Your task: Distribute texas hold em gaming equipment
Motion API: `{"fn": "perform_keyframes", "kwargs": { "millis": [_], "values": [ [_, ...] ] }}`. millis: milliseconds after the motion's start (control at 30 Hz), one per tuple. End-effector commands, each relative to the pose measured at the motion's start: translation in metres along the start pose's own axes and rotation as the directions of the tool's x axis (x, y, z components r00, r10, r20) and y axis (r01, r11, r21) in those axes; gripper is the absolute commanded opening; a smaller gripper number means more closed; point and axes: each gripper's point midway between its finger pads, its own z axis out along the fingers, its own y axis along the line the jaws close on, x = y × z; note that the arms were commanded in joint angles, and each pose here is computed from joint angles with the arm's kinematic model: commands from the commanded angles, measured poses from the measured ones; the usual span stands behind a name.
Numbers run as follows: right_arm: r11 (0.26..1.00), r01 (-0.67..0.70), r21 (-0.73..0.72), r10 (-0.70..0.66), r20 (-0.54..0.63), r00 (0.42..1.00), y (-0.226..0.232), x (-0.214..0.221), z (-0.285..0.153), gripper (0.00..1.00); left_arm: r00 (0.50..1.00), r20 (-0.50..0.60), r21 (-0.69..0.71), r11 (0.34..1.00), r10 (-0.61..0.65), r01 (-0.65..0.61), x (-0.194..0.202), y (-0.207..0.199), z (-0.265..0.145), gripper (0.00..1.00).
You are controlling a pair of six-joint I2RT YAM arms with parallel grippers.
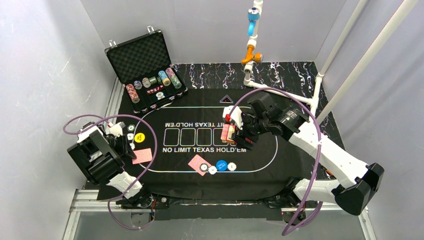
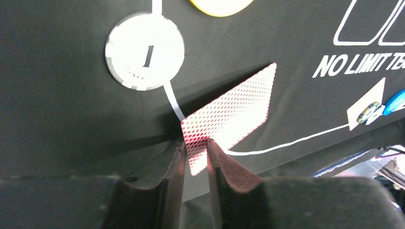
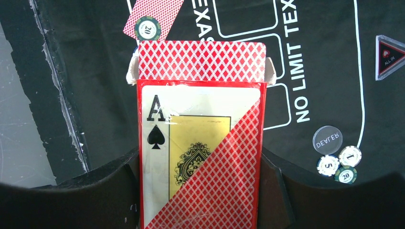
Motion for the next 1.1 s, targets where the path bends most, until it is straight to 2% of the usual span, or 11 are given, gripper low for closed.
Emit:
{"fn": "perform_keyframes", "kwargs": {
  "millis": [0,100,200,300,367,467,600,700,833,933,1067],
  "values": [
    [0.999,0.026,0.023,-0.028,0.064,0.998,-0.002,-0.018,-0.01,0.01,1.0,-0.008,-0.075,0.997,-0.002,0.001,0.006,0.008,-0.004,0.28],
    [0.999,0.028,0.022,-0.029,0.063,0.998,-0.002,-0.017,-0.01,0.01,1.0,-0.006,-0.099,0.995,-0.007,0.007,0.004,0.011,-0.008,0.44],
    [0.999,0.029,0.026,-0.031,0.065,0.997,-0.002,-0.017,-0.011,0.01,1.0,0.009,-0.13,0.991,0.004,-0.003,0.001,0.012,-0.016,0.53],
    [0.999,0.029,0.028,-0.031,0.066,0.997,-0.001,-0.016,-0.011,0.01,0.998,0.044,-0.123,0.992,0.039,-0.033,-0.01,0.003,-0.032,0.58],
    [0.999,0.031,0.031,-0.033,0.068,0.997,-0.001,-0.016,-0.012,0.01,0.991,0.107,-0.072,0.995,0.083,-0.076,-0.024,-0.016,-0.049,0.6],
    [0.999,0.033,0.034,-0.035,0.074,0.997,-0.002,-0.017,-0.012,0.01,0.96,0.235,0.059,0.983,0.153,-0.171,-0.053,-0.069,-0.08,0.78],
    [0.999,0.033,0.041,-0.036,0.084,0.996,-0.002,-0.017,-0.011,0.01,0.936,0.296,0.303,0.911,0.191,-0.281,-0.071,-0.165,-0.1,0.88],
    [0.998,0.035,0.049,-0.039,0.097,0.994,-0.002,-0.019,-0.013,0.01,0.925,0.271,0.47,0.802,0.265,-0.368,-0.063,-0.25,-0.098,0.9],
    [0.997,0.037,0.061,-0.043,0.114,0.993,-0.003,-0.022,-0.015,0.01,0.896,0.24,0.588,0.679,0.373,-0.44,-0.038,-0.339,-0.084,0.9],
    [0.997,0.039,0.063,-0.046,0.118,0.992,-0.004,-0.024,-0.015,0.01,0.875,0.208,0.634,0.621,0.437,-0.461,-0.019,-0.385,-0.069,0.9],
    [0.996,0.047,0.071,-0.056,0.132,0.99,-0.007,-0.029,-0.015,0.01,0.861,0.166,0.676,0.58,0.481,-0.454,-0.001,-0.421,-0.052,0.9]
  ]
}}
